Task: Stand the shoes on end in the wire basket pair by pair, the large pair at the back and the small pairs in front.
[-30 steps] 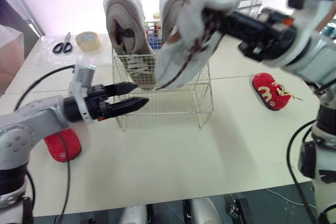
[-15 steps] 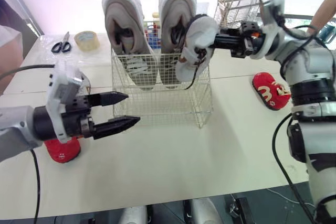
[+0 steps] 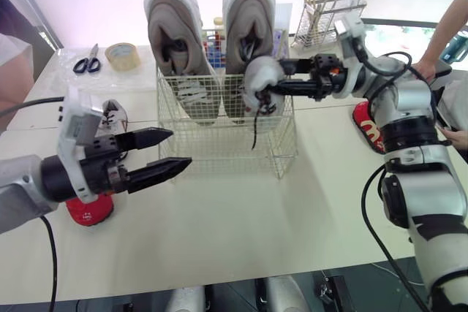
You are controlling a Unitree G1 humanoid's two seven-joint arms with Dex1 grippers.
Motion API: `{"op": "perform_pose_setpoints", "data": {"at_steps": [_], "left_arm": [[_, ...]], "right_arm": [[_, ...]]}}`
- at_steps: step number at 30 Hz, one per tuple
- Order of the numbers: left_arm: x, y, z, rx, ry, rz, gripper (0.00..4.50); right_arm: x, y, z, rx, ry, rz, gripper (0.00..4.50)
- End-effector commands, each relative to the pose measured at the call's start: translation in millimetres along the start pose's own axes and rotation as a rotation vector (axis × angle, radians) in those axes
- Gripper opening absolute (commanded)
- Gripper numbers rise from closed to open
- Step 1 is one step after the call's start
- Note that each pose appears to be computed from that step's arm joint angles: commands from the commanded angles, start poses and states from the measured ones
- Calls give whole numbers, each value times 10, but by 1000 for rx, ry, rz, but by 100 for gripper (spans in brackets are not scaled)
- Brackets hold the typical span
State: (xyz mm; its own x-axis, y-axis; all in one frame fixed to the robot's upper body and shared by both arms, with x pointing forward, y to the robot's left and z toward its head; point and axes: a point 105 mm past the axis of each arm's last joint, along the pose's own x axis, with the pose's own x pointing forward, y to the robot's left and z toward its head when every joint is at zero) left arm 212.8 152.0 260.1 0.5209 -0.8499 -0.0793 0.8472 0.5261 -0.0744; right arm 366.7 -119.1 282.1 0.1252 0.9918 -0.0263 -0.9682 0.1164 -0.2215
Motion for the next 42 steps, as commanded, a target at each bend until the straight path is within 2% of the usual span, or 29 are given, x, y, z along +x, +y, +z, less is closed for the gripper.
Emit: {"op": "perform_pose_setpoints", "data": {"at_steps": [1,9,14,15,17,19,21,23,26,28,29,33,37,42], "left_arm": [[-31,14,132,10,-54,-5,402],[-10,73,123,-2,-40,-21,402],[-76,153,180,-6,-47,2,402],[-136,249,284,-20,-86,45,426],[-323,526,500,1,-149,191,426],[-535,831,620,13,-169,366,426],[-847,1237,625,38,-136,617,426],[-1129,1558,516,83,-49,803,426],[-1326,1829,245,50,69,872,426],[-1441,2016,80,-2,82,894,426],[-1461,2081,33,-40,50,871,426],[-1433,2337,-265,-219,1,811,426],[-1157,2359,-444,-342,-10,641,426],[-984,2442,-572,-357,17,631,426]], "right_arm": [[-98,23,164,-58,-15,-33,440],[-282,162,188,-67,32,-101,440],[-550,220,494,-127,74,-219,440],[-608,208,643,-155,49,-248,447],[-637,237,978,-200,-30,-269,447],[-545,335,1181,-199,-71,-223,447],[-311,585,1319,-174,-118,-63,447],[-63,903,1286,-145,-117,138,447],[170,1184,1085,-80,-74,307,447],[296,1332,884,-38,-23,388,447],[326,1374,800,-30,3,409,447],[416,1363,482,-53,116,385,447],[414,1352,365,-81,171,364,447],[361,1363,350,-79,192,338,447]]}}
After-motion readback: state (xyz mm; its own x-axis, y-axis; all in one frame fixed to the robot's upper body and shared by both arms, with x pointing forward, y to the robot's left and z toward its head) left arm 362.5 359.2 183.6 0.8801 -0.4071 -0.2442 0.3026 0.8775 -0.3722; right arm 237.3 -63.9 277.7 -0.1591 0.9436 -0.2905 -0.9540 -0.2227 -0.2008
